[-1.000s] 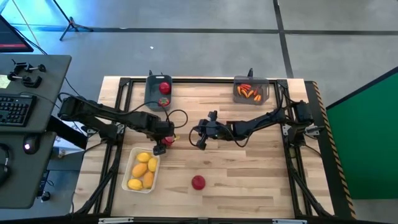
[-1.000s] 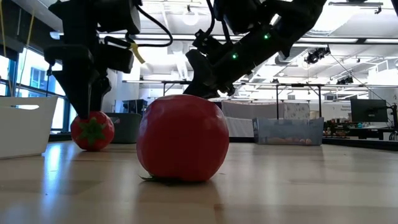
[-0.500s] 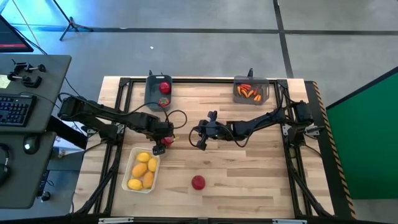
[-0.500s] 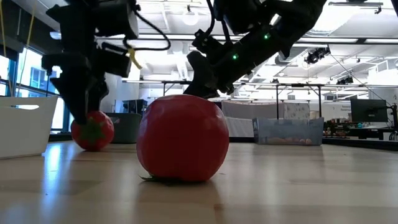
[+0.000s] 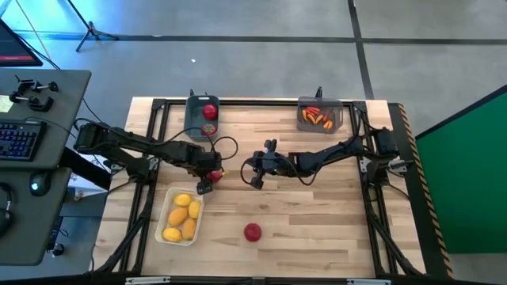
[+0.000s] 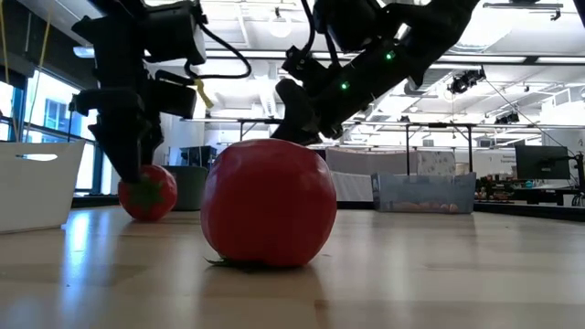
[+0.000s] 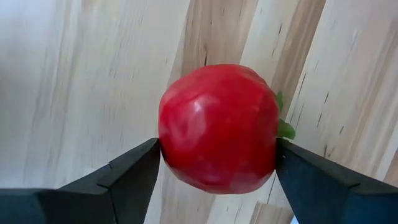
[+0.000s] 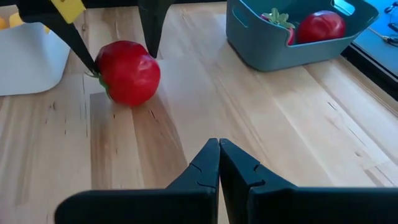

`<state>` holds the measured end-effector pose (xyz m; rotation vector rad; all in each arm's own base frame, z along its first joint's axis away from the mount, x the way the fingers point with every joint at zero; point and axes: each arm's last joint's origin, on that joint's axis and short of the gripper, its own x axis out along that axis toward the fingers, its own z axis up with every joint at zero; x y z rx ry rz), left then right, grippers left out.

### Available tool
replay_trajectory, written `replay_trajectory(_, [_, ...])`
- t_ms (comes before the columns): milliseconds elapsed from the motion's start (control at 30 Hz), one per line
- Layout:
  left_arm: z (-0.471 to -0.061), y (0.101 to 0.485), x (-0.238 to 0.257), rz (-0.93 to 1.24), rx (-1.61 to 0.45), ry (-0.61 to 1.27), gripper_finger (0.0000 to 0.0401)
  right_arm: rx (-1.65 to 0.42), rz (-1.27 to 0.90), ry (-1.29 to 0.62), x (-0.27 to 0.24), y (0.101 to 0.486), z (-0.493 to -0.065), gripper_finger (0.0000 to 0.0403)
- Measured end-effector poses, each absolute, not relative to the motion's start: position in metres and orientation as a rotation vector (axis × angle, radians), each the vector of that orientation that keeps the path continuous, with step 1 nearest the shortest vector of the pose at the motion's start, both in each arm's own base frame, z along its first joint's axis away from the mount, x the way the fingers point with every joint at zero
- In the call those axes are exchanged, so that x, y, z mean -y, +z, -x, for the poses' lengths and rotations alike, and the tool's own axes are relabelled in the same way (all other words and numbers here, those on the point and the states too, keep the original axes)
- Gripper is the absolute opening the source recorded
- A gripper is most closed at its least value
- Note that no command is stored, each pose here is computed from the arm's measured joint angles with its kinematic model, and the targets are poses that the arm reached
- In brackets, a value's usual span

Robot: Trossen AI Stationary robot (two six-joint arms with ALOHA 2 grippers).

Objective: Sort produce into baskets
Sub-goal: Put the red tomato into the green bin

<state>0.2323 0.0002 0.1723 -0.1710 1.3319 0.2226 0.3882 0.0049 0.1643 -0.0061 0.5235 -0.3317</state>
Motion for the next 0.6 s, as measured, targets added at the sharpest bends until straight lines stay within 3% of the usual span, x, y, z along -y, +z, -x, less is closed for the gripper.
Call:
replay_trajectory(400, [-0.236, 0.176, -0.003, 0.179, -1.269, 0.222, 0.0235, -0.528, -0.01, -0.314, 0.004, 0.164, -0.389, 0.0])
replay_trajectory(600, [-0.233, 0.201, -0.023, 0.196, -1.213, 0.304, 0.0225, -0.53, 0.002, -0.311, 0.004, 0.164, -0.389, 0.0])
